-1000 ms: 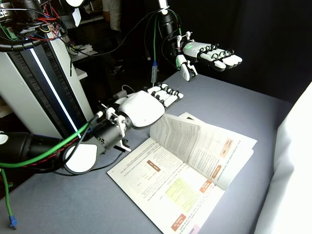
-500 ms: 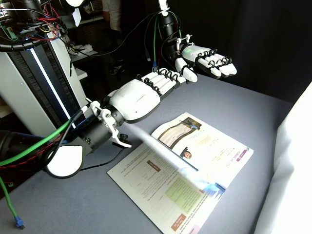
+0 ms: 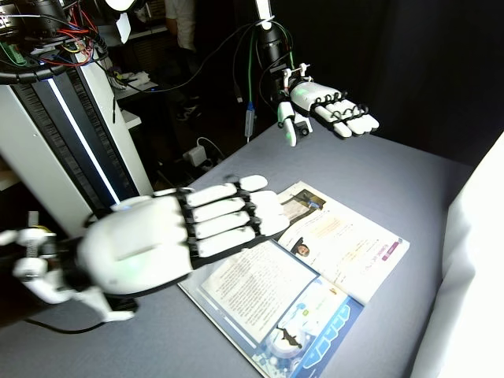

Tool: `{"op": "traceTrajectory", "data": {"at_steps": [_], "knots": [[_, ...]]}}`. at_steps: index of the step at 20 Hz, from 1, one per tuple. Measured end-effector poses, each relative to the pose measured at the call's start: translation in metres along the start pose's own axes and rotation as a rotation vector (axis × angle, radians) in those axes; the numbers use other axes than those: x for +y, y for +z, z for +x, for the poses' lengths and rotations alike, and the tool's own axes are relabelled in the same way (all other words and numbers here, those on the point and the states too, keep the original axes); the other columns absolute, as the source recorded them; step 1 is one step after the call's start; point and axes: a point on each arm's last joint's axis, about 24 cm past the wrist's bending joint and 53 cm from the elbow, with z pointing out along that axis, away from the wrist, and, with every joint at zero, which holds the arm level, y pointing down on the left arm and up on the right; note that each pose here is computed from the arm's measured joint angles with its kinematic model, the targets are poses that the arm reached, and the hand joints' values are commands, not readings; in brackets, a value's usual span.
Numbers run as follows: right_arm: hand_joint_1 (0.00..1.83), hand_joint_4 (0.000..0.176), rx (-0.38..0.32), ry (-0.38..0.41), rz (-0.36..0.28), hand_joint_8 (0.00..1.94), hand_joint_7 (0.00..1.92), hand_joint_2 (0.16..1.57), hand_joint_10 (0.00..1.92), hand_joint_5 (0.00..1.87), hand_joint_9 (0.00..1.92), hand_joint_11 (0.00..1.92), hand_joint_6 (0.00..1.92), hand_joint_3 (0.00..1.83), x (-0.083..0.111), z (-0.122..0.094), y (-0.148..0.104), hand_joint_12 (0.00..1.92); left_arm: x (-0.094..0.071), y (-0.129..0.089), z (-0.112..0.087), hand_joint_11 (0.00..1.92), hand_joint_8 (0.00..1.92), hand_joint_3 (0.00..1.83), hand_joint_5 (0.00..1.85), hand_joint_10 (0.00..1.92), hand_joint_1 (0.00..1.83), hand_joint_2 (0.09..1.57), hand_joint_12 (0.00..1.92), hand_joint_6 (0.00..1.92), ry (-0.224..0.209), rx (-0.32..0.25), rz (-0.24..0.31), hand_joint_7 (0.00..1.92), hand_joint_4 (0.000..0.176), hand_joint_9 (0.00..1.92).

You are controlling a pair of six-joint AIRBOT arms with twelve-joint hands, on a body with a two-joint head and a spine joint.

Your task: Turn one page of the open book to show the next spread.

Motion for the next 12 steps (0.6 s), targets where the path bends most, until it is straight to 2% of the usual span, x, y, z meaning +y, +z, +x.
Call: {"op": "traceTrajectory", "data": {"at_steps": [1,2,7,10,12], "knots": [[0.0,0.0,0.034,-0.01,0.021,0.0,0.0,1.28,0.0,0.0,0.0,0.0,0.0,0.0,-0.004,0.007,-0.002,0.0,0.001,0.0,0.001,0.0,0.0,0.02,0.0,0.0,0.0,1.39,0.0,0.0,0.0,0.005,-0.005,0.0,0.005,0.0],[0.0,0.0,0.071,0.004,0.039,0.0,0.0,1.28,0.0,0.0,0.0,0.0,0.0,0.0,-0.008,0.017,-0.004,0.0,0.002,0.0,0.003,0.0,0.0,0.01,0.0,0.0,0.02,1.39,0.0,0.0,-0.001,0.014,-0.009,0.0,0.0,0.0],[0.0,0.0,0.293,0.038,0.11,0.0,0.0,1.31,0.0,0.0,0.0,0.0,0.0,0.01,-0.023,0.069,-0.014,0.0,0.003,0.0,0.021,0.0,0.0,0.0,0.01,0.0,0.06,1.39,0.0,0.0,-0.011,0.079,-0.01,0.0,0.0,0.0],[0.0,0.0,0.436,0.059,0.134,0.01,0.03,1.32,0.01,0.07,0.02,0.0,0.03,0.01,-0.026,0.102,-0.025,0.0,0.005,0.0,0.025,0.0,0.0,0.0,0.0,0.0,0.02,1.39,0.0,0.0,-0.018,0.091,-0.02,0.0,0.0,0.0],[0.0,0.0,0.497,0.059,0.159,0.0,0.0,1.31,0.0,0.07,0.01,0.0,0.02,0.01,-0.032,0.117,-0.029,0.0,0.007,0.0,0.026,0.0,0.0,0.0,0.0,0.0,0.02,1.39,0.0,0.0,-0.018,0.096,-0.025,0.0,0.0,0.0]]}}
